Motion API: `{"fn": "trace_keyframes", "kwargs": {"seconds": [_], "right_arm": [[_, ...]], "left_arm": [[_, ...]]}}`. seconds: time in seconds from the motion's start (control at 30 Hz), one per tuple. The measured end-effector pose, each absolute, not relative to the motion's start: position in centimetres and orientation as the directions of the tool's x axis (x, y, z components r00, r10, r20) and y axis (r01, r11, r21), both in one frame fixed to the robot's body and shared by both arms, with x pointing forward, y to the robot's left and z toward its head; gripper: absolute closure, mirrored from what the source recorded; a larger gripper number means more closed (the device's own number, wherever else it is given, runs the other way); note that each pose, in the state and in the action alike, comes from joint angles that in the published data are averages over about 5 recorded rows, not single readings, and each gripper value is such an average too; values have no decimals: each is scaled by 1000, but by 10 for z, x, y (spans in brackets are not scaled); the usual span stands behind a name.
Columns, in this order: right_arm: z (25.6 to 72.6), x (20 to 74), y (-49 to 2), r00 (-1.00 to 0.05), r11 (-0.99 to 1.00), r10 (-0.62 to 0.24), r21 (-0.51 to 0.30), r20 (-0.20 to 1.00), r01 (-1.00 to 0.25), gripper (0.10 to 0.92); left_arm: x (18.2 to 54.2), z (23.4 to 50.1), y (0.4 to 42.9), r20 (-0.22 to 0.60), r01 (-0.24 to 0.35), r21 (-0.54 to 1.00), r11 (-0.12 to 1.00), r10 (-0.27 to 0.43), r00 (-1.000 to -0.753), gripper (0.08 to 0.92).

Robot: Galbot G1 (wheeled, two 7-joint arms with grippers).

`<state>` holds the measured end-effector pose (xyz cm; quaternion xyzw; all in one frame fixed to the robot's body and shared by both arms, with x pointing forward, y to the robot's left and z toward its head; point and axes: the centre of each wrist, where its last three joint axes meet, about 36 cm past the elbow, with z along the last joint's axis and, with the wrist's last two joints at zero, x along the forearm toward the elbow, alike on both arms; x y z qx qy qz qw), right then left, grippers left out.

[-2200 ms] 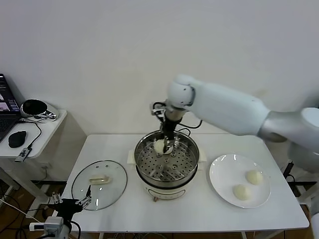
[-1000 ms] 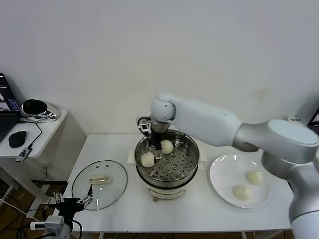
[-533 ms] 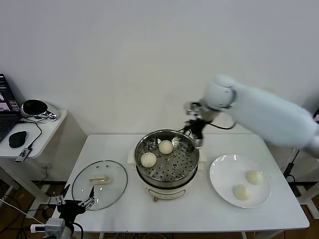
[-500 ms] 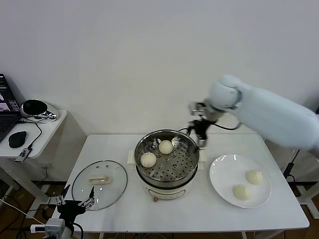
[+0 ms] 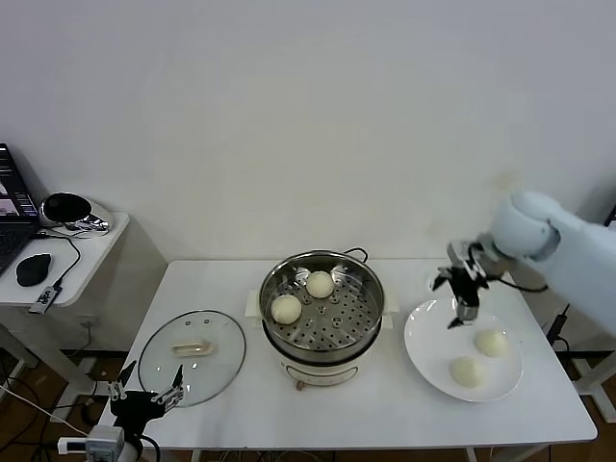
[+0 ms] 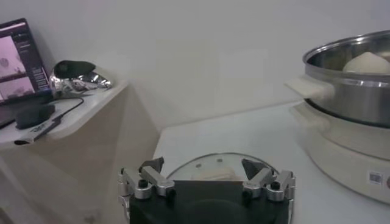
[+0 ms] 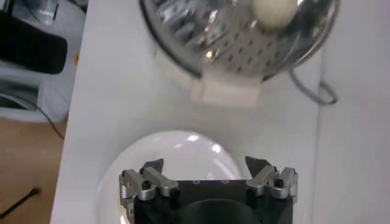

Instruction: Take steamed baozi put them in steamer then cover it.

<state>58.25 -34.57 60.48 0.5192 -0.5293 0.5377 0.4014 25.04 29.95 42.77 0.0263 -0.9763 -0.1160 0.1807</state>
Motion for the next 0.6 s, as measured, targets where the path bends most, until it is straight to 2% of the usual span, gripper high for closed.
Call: {"fn": "trace_keyframes", "kwargs": {"seconds": [0.6], "right_arm": [[523, 565, -379, -82, -89, -34, -84, 996, -992, 200]], "left_arm": [[248, 420, 301, 373, -15, 239, 971, -106, -922, 177]]}}
